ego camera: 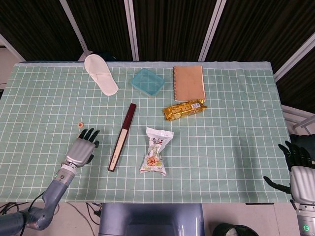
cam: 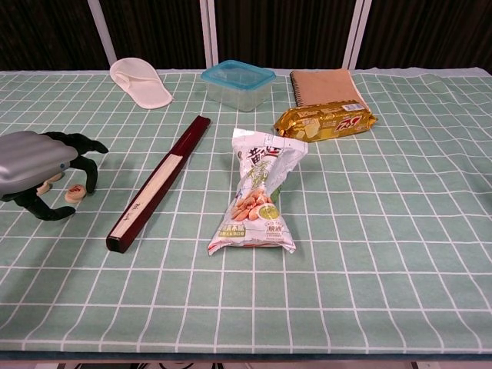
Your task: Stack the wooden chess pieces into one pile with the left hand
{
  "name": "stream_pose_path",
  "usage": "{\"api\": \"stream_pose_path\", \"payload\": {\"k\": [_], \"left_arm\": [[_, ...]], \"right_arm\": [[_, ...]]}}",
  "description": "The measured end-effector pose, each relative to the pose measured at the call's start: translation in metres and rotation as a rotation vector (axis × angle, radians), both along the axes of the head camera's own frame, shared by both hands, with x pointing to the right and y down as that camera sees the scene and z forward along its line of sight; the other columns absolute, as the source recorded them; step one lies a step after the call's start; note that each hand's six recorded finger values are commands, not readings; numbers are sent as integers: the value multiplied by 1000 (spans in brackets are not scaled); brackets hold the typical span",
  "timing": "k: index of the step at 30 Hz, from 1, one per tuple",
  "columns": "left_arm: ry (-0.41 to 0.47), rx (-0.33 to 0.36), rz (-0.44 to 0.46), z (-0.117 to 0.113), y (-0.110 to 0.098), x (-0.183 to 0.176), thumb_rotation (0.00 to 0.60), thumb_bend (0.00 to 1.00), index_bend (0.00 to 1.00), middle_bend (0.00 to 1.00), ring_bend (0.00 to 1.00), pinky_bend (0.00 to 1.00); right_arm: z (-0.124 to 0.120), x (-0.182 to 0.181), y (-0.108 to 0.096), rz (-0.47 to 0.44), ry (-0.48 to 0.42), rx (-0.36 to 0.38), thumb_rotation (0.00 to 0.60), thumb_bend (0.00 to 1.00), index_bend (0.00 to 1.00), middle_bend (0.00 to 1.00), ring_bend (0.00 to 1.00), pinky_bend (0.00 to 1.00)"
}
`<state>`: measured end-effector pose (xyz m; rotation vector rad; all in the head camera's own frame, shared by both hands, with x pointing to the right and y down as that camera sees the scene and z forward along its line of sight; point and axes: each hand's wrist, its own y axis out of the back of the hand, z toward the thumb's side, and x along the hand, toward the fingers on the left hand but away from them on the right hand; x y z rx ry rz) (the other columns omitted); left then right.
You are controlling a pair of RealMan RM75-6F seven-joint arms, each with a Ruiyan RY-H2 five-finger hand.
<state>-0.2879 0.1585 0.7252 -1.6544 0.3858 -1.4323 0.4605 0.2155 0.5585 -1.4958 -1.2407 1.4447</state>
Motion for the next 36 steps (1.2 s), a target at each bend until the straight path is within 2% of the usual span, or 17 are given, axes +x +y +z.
{"api": "stream_pose_path", "payload": {"k": [20,27,36], "left_arm": [[-9,9,-2,-1,-1,-6,600,306,439,72,0,108],[-1,35,-1,-6,-5,-5,600,306,331,72,0,105],[-20,81,-29,-23,-13,-24,600,304,327,71,0,101]], "right_arm": [[0,0,0,4,4,3,600,204,114,69,59,0],[1,0,0,5,6,1,600,205,114,69,59,0],[1,0,1,7,10,-3,600,205,114,69,59,0]]}}
